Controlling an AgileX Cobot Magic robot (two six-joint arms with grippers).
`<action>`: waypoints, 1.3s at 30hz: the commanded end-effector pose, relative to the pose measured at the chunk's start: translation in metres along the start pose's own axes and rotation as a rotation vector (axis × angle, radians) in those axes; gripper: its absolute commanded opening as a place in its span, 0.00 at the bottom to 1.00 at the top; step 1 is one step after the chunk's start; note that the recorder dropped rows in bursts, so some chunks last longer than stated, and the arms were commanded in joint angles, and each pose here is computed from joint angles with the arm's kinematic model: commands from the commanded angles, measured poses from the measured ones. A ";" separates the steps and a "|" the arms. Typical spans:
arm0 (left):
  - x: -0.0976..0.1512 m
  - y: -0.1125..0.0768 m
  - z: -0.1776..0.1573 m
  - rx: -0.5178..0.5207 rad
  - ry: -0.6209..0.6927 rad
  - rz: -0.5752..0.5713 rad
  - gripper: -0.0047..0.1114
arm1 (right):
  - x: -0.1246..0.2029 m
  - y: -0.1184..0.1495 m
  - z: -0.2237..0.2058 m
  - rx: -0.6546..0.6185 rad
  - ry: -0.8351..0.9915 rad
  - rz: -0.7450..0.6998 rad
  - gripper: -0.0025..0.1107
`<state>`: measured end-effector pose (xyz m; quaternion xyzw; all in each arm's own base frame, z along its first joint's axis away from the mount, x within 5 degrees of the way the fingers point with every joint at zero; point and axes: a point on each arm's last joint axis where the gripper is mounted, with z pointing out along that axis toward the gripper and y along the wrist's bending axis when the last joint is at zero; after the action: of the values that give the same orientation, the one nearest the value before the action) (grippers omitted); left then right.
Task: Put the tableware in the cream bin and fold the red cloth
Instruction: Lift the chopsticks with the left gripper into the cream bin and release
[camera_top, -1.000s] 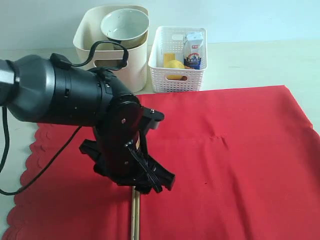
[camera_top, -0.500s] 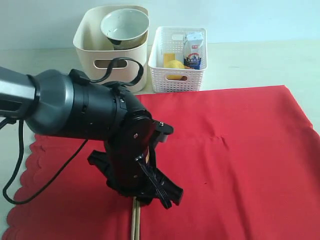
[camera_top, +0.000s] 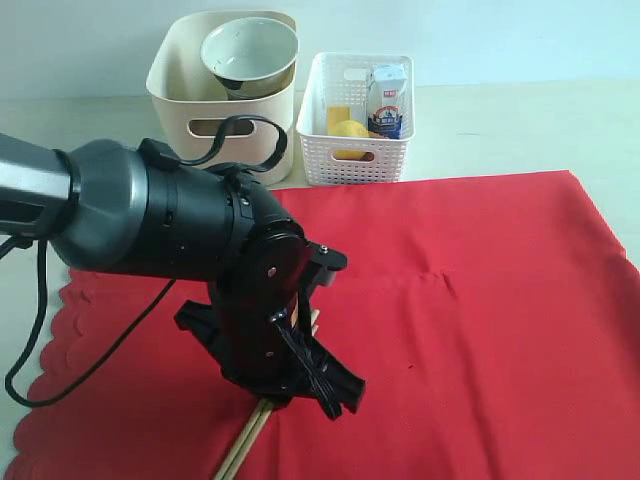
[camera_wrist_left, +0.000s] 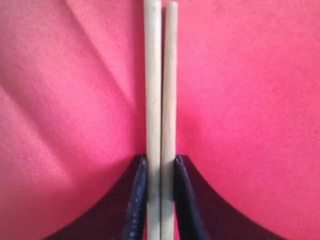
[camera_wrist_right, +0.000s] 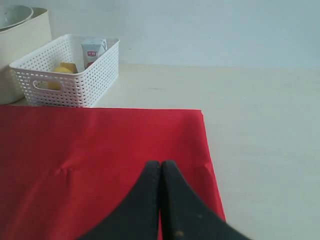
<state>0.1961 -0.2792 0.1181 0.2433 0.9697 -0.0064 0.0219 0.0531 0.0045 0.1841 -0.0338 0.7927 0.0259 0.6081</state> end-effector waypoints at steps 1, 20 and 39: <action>0.004 0.002 -0.008 -0.016 0.012 0.023 0.04 | 0.001 0.000 0.000 0.004 -0.006 0.001 0.02; 0.016 0.020 -0.113 0.017 -0.254 0.100 0.04 | 0.001 0.000 0.000 0.004 -0.006 0.001 0.02; -0.024 0.150 -0.204 -0.159 -0.932 -0.108 0.04 | 0.001 0.000 0.000 0.004 -0.006 0.001 0.02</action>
<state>0.2614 -0.1688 0.3084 0.1832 0.8904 -0.0200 0.4163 0.0531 0.0045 0.1841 -0.0338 0.7927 0.0259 0.6081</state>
